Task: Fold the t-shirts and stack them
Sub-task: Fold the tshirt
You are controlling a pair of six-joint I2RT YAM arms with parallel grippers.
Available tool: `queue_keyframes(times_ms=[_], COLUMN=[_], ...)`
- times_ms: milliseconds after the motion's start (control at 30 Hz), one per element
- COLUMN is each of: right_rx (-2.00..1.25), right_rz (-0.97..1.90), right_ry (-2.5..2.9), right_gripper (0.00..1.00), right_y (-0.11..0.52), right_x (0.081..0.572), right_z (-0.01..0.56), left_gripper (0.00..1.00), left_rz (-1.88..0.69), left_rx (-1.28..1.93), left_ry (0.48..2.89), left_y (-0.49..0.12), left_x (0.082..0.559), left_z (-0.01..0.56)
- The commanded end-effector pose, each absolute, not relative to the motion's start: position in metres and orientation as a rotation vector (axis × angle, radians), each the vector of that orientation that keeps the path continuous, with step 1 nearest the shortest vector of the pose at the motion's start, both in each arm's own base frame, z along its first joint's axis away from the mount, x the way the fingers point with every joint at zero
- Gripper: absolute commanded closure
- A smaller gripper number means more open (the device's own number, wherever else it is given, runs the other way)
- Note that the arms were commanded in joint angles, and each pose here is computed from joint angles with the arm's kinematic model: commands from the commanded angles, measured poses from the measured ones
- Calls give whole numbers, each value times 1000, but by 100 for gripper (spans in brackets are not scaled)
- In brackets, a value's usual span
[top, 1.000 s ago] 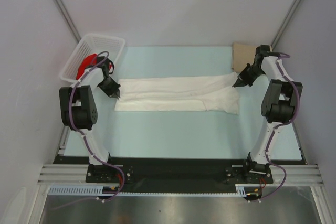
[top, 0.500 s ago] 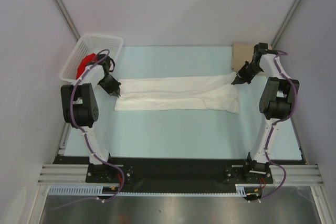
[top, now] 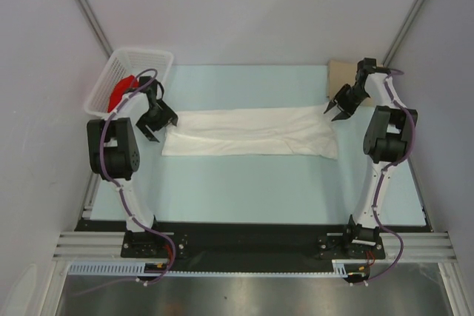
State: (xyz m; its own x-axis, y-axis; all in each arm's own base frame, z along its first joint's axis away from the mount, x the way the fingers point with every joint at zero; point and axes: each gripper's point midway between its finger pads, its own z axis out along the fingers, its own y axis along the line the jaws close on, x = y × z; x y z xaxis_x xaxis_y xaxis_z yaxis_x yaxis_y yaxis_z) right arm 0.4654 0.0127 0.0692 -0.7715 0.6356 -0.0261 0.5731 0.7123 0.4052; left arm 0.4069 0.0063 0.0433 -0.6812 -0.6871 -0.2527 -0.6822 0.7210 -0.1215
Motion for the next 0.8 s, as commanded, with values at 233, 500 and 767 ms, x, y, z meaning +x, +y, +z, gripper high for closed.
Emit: queue_keyframes(times_ms=[233, 500, 767], right_rx=[674, 496, 645], right_rz=[253, 468, 578], right_ry=[2710, 2843, 2826], right_gripper=[42, 40, 38], right_y=[-9, 71, 60], right_x=[446, 396, 366], right_z=[147, 131, 118], left_gripper=[9, 14, 47], left_rz=[47, -22, -168], left_rx=[-886, -681, -618], left_ry=[2517, 2459, 2566], left_y=[-1, -17, -31], left_x=[384, 390, 363], left_z=[110, 146, 112])
